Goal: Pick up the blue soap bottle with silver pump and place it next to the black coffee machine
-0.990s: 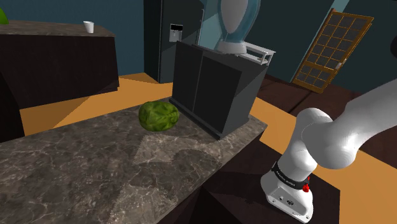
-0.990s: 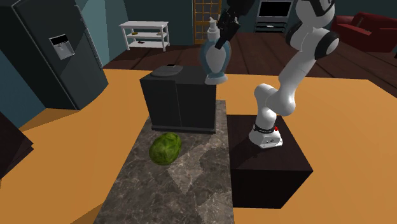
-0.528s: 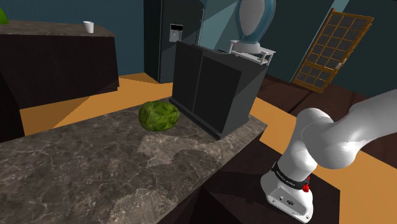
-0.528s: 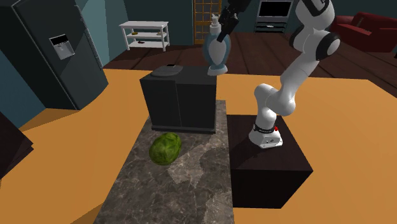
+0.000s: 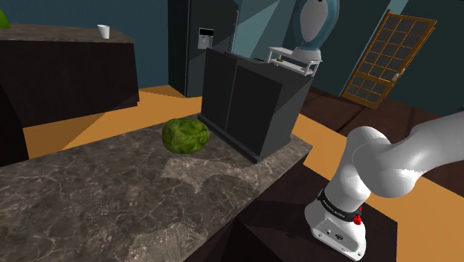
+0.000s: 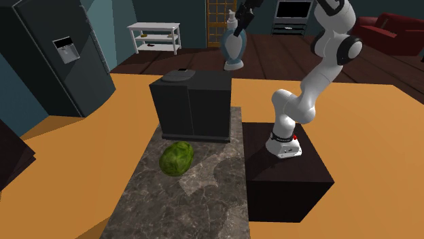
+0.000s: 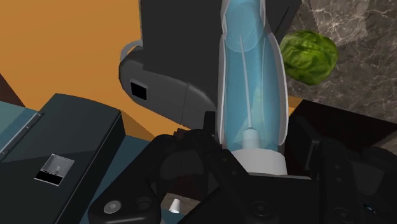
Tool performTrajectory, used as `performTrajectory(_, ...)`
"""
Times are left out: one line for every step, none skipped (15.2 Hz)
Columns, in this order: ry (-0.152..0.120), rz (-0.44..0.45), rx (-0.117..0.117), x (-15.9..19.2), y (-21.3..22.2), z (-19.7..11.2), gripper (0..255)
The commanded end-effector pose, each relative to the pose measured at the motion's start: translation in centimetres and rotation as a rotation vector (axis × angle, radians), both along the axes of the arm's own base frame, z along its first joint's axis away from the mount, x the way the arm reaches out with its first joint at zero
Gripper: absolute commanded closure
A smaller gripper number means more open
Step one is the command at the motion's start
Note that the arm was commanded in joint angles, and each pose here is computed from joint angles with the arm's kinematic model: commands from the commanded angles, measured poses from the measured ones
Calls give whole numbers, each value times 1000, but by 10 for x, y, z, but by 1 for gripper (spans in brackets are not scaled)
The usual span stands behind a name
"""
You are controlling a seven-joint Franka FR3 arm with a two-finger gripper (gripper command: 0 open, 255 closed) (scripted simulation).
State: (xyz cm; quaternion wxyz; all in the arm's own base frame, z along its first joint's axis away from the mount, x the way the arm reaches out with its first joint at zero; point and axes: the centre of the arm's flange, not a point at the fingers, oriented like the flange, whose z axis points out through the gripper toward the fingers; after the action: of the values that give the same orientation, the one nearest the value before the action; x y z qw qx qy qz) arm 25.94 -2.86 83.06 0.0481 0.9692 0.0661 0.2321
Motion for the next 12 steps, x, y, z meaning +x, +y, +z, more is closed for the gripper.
performTrajectory(0,2,0,-5,-26,-3,255)
performTrajectory(0,2,0,-7,-39,-3,255)
performTrajectory(0,2,0,-9,-52,-3,255)
performTrajectory(0,2,0,-11,-65,-3,255)
performTrajectory(0,2,0,-13,-79,-3,255)
performTrajectory(0,2,0,-15,-92,-3,255)
performTrajectory(0,2,0,-17,-105,-3,255)
performTrajectory(0,2,0,-19,-118,-3,255)
performTrajectory(0,2,0,-20,-131,-3,255)
performTrajectory(0,2,0,-22,-144,-3,255)
performTrajectory(0,2,0,-24,-157,-3,255)
performTrajectory(0,2,0,-26,-170,-3,255)
